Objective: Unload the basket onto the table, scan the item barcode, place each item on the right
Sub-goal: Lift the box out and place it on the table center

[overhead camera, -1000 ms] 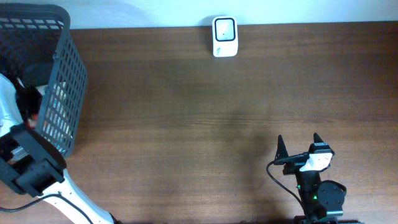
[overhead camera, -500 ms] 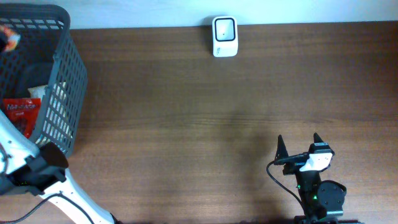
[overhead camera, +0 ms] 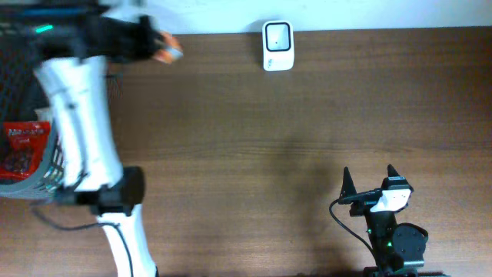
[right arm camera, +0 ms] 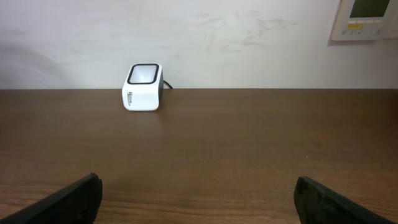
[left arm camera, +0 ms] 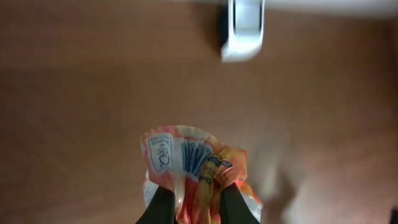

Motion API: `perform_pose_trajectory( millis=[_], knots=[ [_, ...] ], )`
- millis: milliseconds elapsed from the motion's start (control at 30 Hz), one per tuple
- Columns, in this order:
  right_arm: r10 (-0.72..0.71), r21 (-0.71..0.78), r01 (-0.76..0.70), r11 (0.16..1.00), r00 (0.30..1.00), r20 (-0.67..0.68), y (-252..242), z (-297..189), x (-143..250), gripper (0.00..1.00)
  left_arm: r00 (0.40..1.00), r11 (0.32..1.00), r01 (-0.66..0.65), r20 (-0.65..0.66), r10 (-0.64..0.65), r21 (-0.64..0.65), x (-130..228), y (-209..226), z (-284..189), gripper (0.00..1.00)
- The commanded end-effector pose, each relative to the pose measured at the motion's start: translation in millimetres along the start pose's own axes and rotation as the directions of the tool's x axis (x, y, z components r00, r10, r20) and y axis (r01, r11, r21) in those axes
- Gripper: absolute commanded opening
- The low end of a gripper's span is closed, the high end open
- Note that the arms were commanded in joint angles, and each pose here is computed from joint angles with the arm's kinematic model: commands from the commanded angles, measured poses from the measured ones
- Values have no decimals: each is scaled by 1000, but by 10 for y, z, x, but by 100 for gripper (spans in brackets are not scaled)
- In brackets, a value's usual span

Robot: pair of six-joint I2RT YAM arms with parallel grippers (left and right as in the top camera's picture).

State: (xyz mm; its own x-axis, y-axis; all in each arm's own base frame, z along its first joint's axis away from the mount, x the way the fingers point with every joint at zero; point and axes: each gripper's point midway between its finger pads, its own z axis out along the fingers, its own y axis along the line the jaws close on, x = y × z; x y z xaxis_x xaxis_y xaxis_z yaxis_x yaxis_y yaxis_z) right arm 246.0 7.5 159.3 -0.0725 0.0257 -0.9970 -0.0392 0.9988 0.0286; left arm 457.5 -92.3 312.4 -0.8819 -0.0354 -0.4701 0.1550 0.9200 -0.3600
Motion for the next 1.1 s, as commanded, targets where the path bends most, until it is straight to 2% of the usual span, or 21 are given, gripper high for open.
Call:
perform_pose_trajectory(
  millis=[0,167,267,300,333,433,633,700,767,900,933,1067],
  knots=[
    [4,4,-4,1000,1000,-3,-12,2,25,98,966,989,-65,-258,29,-130,451,67,839,0],
    [4,4,-4,1000,1000,-3,-12,2,25,99,843,985,-130,-535,48,-117,1253,-60,1785,0],
    [4,4,-4,1000,1000,-3,-12,2,25,98,819,983,-147,-571,58,-111,1436,-63,2015,3],
    [4,4,-4,1000,1000,-3,-12,2,25,98,816,983,-150,-574,61,-109,1465,-63,2067,14],
    [4,4,-4,1000,1000,-3,-12,2,25,98,817,983,-150,-573,62,-109,1464,-60,2079,30],
    [4,4,-4,1000,1000,-3,-12,2,25,98,825,983,-151,-561,67,-104,1412,-92,2042,58],
    [4,4,-4,1000,1000,-3,-12,2,25,99,878,985,-137,-473,74,-101,1024,-171,1639,63],
    [4,4,-4,1000,1000,-3,-12,2,25,98,899,986,-134,-431,78,-100,883,-203,1449,59],
    [4,4,-4,1000,1000,-3,-12,2,25,98,919,986,-139,-383,94,-93,756,-259,1318,47],
    [4,4,-4,1000,1000,-3,-12,2,25,98,912,984,-157,-395,112,-82,805,-348,1369,3],
    [4,4,-4,1000,1000,-3,-12,2,25,99,902,984,-162,-417,114,-80,867,-367,1422,0],
    [4,4,-4,1000,1000,-3,-12,2,25,98,854,979,-190,-504,130,-70,1147,-453,1705,0]
  ],
)
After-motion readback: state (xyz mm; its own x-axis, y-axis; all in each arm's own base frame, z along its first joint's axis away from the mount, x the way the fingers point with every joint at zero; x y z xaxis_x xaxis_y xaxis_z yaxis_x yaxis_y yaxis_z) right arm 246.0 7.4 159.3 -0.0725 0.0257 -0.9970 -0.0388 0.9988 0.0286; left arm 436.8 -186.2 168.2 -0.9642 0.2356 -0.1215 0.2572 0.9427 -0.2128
